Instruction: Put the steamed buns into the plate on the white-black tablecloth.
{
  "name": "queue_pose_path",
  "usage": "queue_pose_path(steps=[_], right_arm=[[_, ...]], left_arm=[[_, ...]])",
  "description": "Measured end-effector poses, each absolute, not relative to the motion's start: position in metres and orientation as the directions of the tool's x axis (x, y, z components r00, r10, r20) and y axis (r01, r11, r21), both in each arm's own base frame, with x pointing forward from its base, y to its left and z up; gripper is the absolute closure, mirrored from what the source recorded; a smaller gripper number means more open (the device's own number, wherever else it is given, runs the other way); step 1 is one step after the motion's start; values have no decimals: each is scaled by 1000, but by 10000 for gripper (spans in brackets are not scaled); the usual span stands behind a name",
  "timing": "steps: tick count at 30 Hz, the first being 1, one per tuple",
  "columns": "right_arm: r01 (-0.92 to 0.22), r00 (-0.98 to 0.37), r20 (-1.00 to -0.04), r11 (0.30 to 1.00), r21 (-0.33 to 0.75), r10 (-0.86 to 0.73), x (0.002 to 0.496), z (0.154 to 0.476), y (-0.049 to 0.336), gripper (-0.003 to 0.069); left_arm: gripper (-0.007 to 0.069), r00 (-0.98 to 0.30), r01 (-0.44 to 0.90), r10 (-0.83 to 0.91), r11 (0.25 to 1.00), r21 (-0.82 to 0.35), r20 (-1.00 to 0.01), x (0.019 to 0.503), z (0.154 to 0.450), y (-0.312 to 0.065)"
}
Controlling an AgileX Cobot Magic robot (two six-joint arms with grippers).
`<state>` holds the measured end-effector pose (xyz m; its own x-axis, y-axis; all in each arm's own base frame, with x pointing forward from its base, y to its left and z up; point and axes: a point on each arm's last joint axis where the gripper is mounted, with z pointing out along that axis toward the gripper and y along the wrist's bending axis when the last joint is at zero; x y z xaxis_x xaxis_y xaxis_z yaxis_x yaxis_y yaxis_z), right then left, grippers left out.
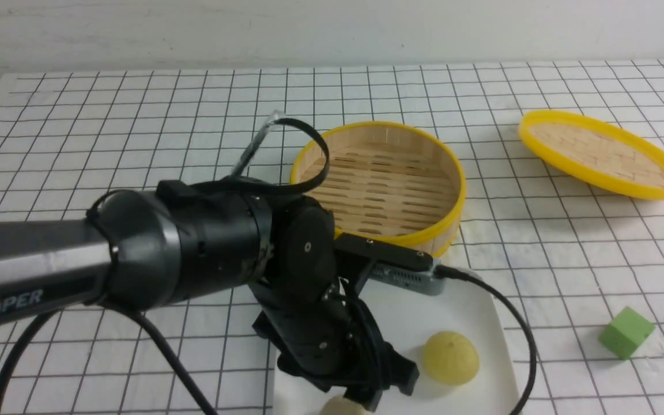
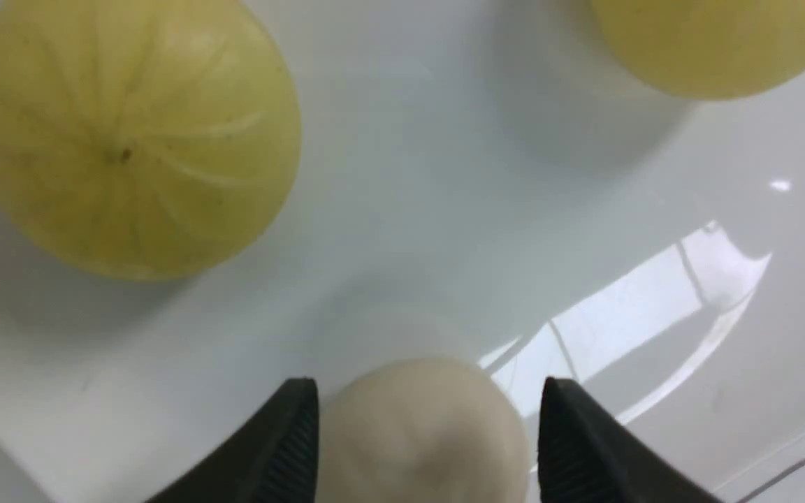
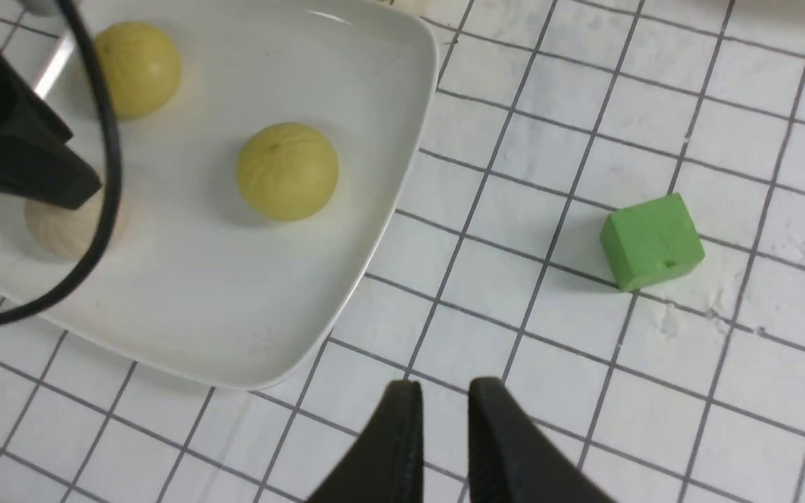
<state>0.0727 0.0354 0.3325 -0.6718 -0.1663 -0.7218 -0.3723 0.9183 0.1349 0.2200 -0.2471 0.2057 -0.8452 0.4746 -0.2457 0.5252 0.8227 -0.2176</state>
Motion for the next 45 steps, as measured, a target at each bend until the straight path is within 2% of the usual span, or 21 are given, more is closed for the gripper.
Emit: queue_pose_path(steps=[4, 7, 10, 11, 12, 13, 18, 19, 21, 24, 45], right_arm=[[-338, -592, -795, 936, 100, -129, 41, 338, 25, 539], [-262, -483, -874, 960, 95, -45, 19, 334, 14, 542], [-206, -316, -948, 972, 117, 47, 14, 319, 8, 603], [-207, -297, -953, 971, 117, 52, 13, 321, 7, 603], [-197, -221, -970, 970, 142, 97, 20, 306, 8, 660], [-197, -185, -976, 969, 148, 112, 23, 302, 8, 668], [-193, -102, -983, 966, 172, 155, 44, 268, 10, 675], [-193, -105, -983, 966, 171, 153, 45, 267, 10, 675], [-194, -80, -984, 966, 172, 159, 47, 264, 11, 673], [-196, -61, -985, 965, 173, 164, 47, 265, 11, 673], [-195, -63, -983, 964, 179, 170, 47, 264, 11, 659]], left_arm=[[177, -825, 547, 479, 812, -206, -301, 224, 220, -249], [179, -796, 573, 489, 799, -182, -357, 227, 237, -248], [201, -766, 594, 493, 788, -162, -412, 228, 257, -247], [207, -764, 596, 493, 787, -161, -416, 228, 258, -246], [232, -754, 600, 488, 784, -160, -440, 227, 267, -245], [258, -751, 602, 486, 783, -160, -447, 227, 269, -245], [449, -746, 609, 499, 780, -148, -441, 226, 271, -243], [459, -745, 610, 501, 779, -145, -440, 226, 271, -242], [573, -726, 630, 532, 769, -110, -436, 226, 270, -240], [622, -712, 641, 552, 764, -80, -434, 227, 270, -239], [623, -683, 658, 584, 753, -22, -438, 230, 270, -236]])
